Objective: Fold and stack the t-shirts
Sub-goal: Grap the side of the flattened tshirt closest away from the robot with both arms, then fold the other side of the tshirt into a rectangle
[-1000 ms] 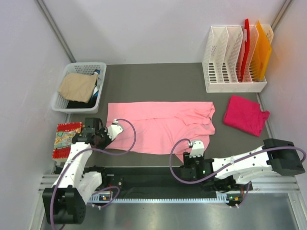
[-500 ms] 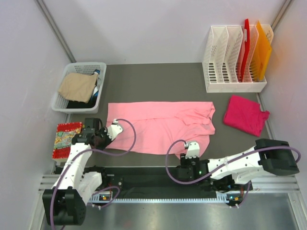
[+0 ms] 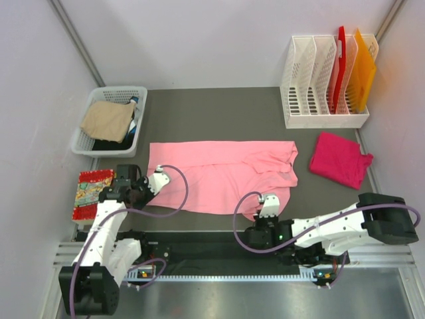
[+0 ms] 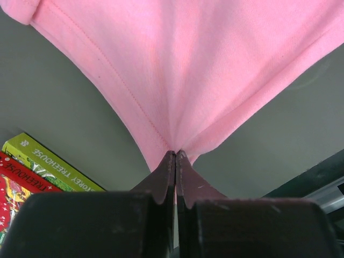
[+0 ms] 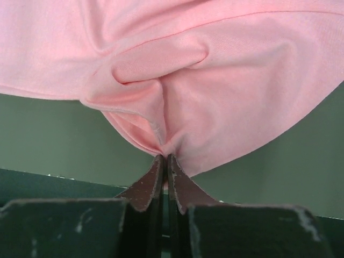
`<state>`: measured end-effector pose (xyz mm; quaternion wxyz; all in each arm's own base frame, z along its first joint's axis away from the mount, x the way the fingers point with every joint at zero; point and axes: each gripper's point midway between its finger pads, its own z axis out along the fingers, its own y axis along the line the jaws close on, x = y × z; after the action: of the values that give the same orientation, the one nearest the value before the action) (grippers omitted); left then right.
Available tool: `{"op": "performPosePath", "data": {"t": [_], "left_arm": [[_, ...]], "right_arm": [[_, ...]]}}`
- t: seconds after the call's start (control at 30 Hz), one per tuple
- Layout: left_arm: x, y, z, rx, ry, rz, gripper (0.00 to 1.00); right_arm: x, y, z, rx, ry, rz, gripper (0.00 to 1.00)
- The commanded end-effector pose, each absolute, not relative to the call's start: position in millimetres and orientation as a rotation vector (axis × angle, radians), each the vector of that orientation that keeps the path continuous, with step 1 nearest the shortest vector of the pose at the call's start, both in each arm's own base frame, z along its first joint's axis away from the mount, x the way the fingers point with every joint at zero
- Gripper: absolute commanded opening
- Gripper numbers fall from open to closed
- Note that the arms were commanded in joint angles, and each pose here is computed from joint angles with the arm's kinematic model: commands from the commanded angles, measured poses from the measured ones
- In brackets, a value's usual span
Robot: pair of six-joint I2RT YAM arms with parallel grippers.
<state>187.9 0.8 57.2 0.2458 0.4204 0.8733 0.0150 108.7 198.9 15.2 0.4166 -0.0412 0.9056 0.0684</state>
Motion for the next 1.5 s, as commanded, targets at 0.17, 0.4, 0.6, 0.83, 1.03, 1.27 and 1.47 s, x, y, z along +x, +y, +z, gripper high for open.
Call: {"op": "performPosePath", "data": {"t": [0.17,0.4,0.6,0.83,1.03,1.27,1.47], "left_arm": [[186,0,61,1.147,2.360,0.040,0.00],[180,-1,73,1.162,2.347,0.041,0.00],[172,-2,82,1.178,2.336,0.040,0.00],[170,-2,98,1.188,2.306,0.056,0.00],[180,2,100,1.180,2.317,0.078,0.00],[196,1,94,1.170,2.333,0.059,0.00],[219,-4,112,1.119,2.286,0.052,0.00]], "right_arm": [[95,206,50,-0.105,2.277,0.254,0.00],[63,204,79,-0.151,2.266,0.290,0.00],[45,183,86,-0.157,2.265,0.201,0.00],[51,172,102,-0.074,2.224,0.256,0.00],[69,170,133,-0.007,2.129,0.345,0.00],[95,172,166,0.031,2.017,0.386,0.00],[142,146,209,0.166,1.895,0.270,0.00]]}}
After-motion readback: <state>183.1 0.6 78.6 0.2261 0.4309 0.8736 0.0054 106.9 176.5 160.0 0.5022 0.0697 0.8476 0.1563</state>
